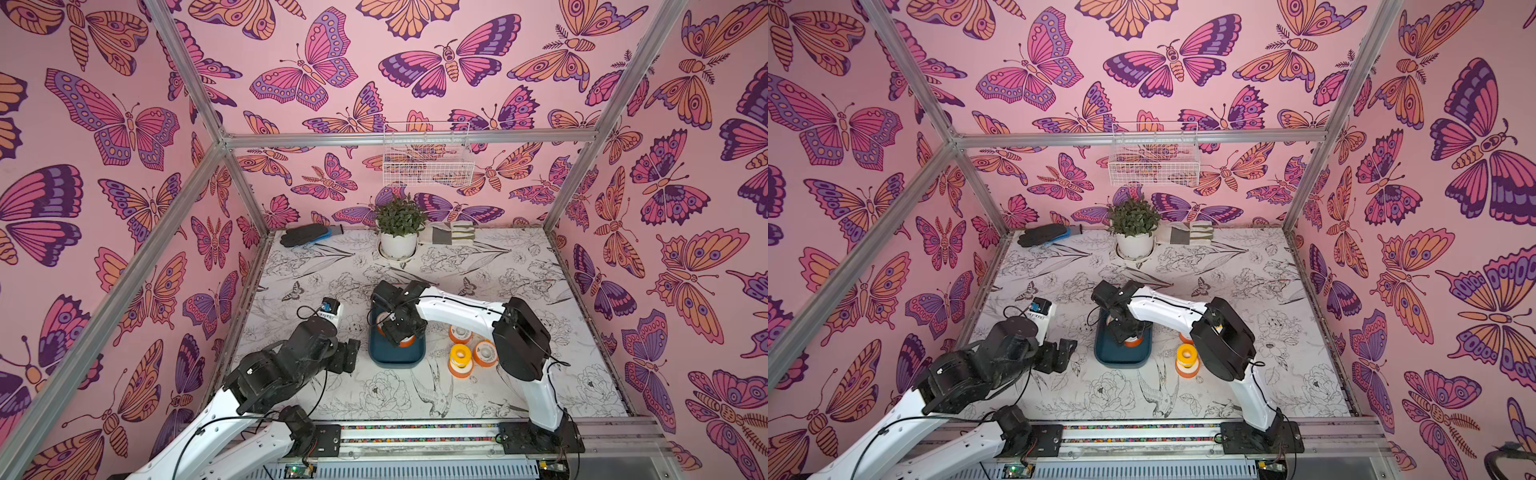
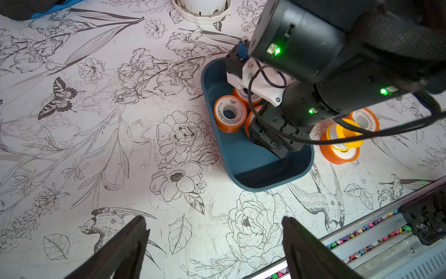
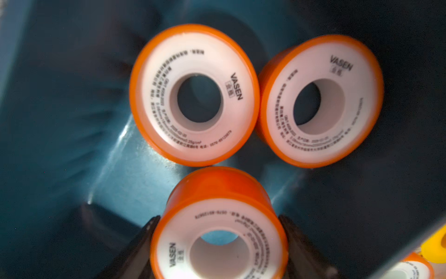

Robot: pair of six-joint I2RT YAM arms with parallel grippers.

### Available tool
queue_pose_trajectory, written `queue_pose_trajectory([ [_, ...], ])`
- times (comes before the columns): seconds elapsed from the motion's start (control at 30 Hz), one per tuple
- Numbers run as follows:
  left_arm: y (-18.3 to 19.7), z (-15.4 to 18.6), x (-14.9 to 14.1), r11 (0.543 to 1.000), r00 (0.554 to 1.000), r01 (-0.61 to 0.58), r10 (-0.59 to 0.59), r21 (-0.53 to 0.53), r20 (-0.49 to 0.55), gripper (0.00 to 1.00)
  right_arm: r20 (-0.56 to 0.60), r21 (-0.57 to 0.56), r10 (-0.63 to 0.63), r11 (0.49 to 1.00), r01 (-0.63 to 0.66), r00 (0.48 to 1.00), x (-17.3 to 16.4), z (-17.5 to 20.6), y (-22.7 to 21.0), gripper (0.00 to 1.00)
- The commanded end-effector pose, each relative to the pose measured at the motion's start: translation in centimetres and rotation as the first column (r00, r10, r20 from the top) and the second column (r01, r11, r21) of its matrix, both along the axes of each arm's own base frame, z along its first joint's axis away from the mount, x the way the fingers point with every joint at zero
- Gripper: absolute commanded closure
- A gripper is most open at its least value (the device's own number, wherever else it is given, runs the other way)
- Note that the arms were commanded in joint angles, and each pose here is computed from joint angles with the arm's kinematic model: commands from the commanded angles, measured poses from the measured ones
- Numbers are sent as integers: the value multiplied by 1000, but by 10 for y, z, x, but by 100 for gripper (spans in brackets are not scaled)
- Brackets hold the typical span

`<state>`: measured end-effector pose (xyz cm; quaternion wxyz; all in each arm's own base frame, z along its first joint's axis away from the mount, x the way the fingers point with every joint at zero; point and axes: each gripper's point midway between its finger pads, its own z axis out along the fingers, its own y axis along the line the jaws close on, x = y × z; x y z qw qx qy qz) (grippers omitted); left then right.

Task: Put the sealing tape into the storage box
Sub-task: Place the sealing tape in the storage box.

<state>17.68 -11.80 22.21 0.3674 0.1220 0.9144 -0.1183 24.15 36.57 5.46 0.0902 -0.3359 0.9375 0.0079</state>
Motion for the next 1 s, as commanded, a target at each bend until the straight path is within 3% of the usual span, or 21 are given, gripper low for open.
queue_pose_trajectory([
  [0.0, 7, -8, -1, 999, 1000, -22, 22, 33, -16, 9, 14, -40, 15, 999, -14, 1000, -1, -2, -3, 35],
  [0.53, 8, -9, 0, 998, 999, -33, 34, 47, -24, 9, 39, -95, 21, 995, -17, 999, 7, -16, -5, 30],
  [0.77, 8, -9, 0, 998, 999, -34, 35, 45, -23, 9, 41, -91, 19, 996, -15, 999, 8, -16, -3, 20],
  [0.97, 10, -9, 1, 998, 999, -42, 43, 51, -22, 9, 55, -78, 21, 997, -17, 998, 8, -6, -3, 18],
])
